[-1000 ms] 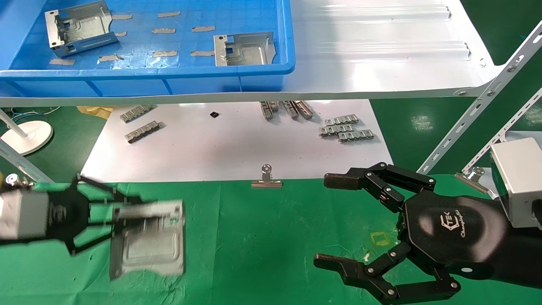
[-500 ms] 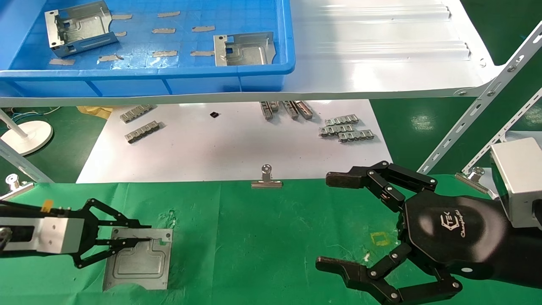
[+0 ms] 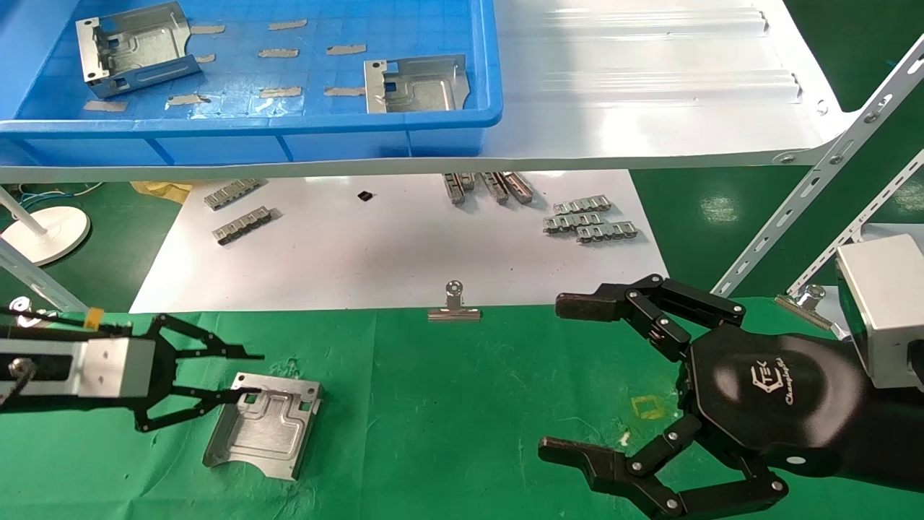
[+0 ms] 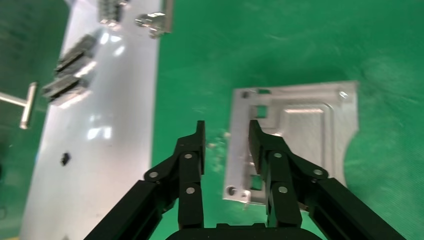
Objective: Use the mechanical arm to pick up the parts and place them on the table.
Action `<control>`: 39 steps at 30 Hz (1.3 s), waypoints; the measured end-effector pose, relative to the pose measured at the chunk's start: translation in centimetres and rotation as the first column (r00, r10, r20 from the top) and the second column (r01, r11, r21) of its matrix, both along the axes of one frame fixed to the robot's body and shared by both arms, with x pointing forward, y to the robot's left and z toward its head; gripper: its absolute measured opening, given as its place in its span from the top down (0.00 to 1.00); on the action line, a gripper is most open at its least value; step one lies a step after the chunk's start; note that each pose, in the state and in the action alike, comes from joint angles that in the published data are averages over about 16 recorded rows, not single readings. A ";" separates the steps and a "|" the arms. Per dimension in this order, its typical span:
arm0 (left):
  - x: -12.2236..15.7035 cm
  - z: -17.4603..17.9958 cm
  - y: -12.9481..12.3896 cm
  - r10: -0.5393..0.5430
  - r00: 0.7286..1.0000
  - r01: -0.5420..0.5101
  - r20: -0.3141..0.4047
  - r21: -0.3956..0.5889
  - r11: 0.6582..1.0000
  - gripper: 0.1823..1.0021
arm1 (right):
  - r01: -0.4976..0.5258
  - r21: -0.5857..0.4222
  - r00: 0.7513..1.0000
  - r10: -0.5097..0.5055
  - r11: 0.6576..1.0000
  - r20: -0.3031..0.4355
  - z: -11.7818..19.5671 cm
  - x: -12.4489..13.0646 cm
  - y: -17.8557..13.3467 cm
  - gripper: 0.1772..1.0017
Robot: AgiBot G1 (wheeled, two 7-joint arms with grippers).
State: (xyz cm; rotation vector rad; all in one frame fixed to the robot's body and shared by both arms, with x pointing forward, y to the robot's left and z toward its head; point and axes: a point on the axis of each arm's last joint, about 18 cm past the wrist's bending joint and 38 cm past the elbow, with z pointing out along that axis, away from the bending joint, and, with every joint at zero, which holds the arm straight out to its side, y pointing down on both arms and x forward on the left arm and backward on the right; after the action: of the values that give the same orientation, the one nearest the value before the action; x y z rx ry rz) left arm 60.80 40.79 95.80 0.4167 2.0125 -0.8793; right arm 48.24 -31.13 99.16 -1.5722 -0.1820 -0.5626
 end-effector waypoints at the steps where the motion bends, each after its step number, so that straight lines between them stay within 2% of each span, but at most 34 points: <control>1: 0.0 0.1 0.0 0.001 1.000 -0.001 -0.002 -0.012 1.000 0.79 | 0.000 0.000 1.000 0.000 1.000 0.000 0.0 0.0 0.0 0.00; 8: -0.5 1.0 -0.1 0.002 1.000 -0.004 -0.020 -0.119 0.993 0.66 | 0.000 0.000 1.000 0.000 1.000 0.000 0.0 0.0 0.0 0.00; 12: -0.8 1.1 -0.2 -0.002 1.000 -0.003 -0.031 -0.164 0.987 0.55 | 0.000 0.000 1.000 0.000 1.000 0.000 0.0 0.0 0.0 0.00; 24: -0.9 1.1 -0.5 -0.011 0.999 0.004 -0.038 -0.185 0.983 0.23 | 0.001 0.000 1.000 -0.001 1.000 0.000 0.0 0.0 0.0 0.00; 30: -1.1 1.2 -1.3 -0.031 0.998 0.020 -0.049 -0.213 0.977 0.11 | 0.001 0.000 1.000 -0.001 1.000 0.000 0.0 0.0 0.0 0.00; 39: -1.9 1.3 -3.1 -0.088 0.993 0.061 -0.079 -0.293 0.954 0.03 | 0.001 0.000 1.000 -0.001 1.000 0.000 0.0 0.0 0.0 0.00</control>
State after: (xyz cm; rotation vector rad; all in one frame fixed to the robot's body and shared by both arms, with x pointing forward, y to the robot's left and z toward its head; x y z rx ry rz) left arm 58.94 37.68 97.12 0.2916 1.9198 -1.2412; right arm 48.25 -31.14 99.15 -1.5720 -0.1812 -0.5628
